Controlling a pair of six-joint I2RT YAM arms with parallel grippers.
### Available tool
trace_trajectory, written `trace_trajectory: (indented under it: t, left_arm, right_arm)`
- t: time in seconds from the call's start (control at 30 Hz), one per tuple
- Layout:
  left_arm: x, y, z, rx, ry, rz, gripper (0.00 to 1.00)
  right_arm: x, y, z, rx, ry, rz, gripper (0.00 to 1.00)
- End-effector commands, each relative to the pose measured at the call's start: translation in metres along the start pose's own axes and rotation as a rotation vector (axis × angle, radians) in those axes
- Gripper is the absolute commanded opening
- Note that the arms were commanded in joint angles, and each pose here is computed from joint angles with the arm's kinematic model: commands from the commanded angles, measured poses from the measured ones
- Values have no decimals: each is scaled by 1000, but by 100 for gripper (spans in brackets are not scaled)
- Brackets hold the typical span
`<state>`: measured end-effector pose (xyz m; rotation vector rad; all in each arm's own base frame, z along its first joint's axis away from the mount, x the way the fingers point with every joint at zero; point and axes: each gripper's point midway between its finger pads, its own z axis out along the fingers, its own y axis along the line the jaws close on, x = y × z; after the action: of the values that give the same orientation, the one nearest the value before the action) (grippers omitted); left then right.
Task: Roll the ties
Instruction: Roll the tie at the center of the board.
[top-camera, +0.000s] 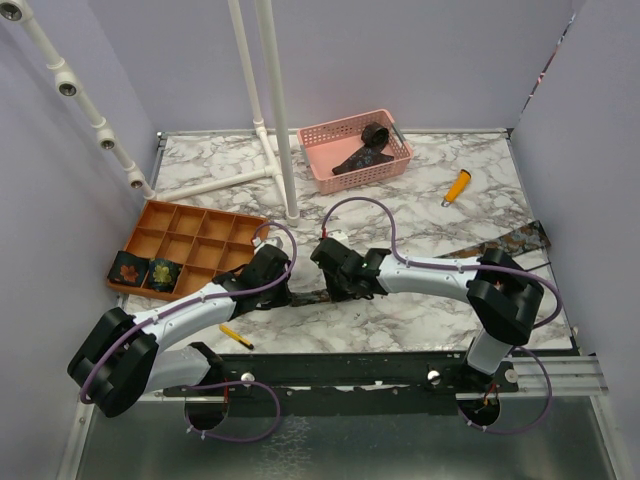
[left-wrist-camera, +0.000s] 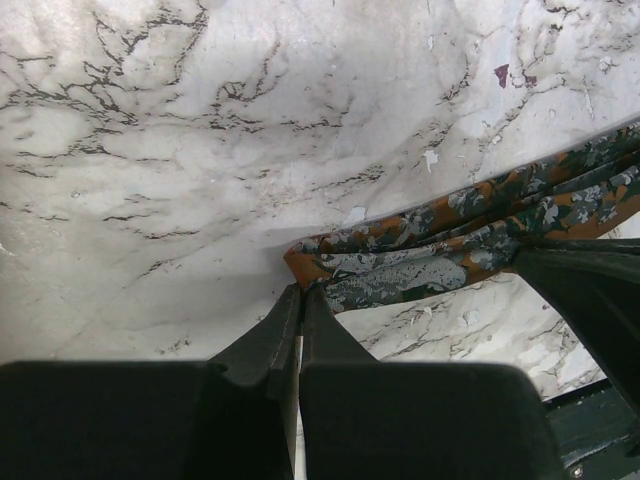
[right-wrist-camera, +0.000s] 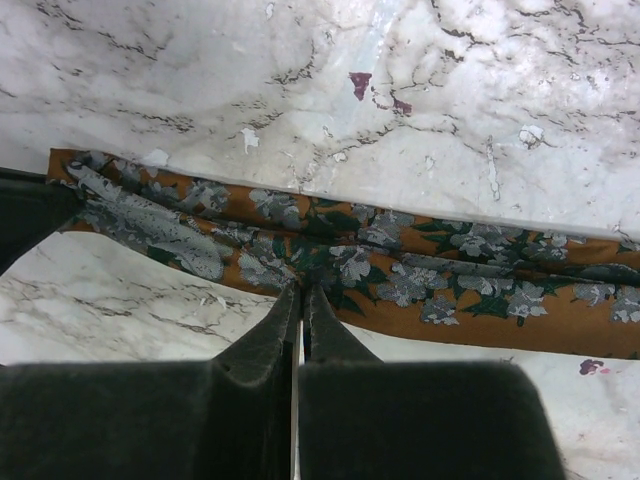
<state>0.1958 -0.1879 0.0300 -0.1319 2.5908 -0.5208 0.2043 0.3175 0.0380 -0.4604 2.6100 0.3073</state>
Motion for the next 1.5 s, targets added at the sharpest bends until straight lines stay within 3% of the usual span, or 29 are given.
trace_trajectory:
  t: [0.0,0.43,0.8,0.97,1.07,1.2,1.33,1.47]
  left_arm:
    - [4,11,-1,-36,-4,7,0]
    - [5,10,-2,-38,-7,14,0]
    - [7,10,-2,-45,-8,24,0]
    - [7,9,-2,-45,-7,27,0]
    - [7,9,-3,-46,-10,27,0]
    - [6,9,-4,-43,-16,26,0]
    - [5,8,-5,-41,-21,25,0]
    - [5,8,-6,-40,-26,25,0]
  right_arm:
    - [23,-13,11,54,64,-14,0]
    - [48,-36,34,148,116,-23,1]
    - [27,-26,15,104,51,-8,54]
    - [-8,-10,-19,39,-40,-1,66]
    - [-26,13,-39,-100,-111,-16,63]
    - [-30,47,-50,-334,-178,-69,43]
    - [-21,59,-38,-395,-143,-41,22]
    - [-16,63,-21,-394,-123,31,10]
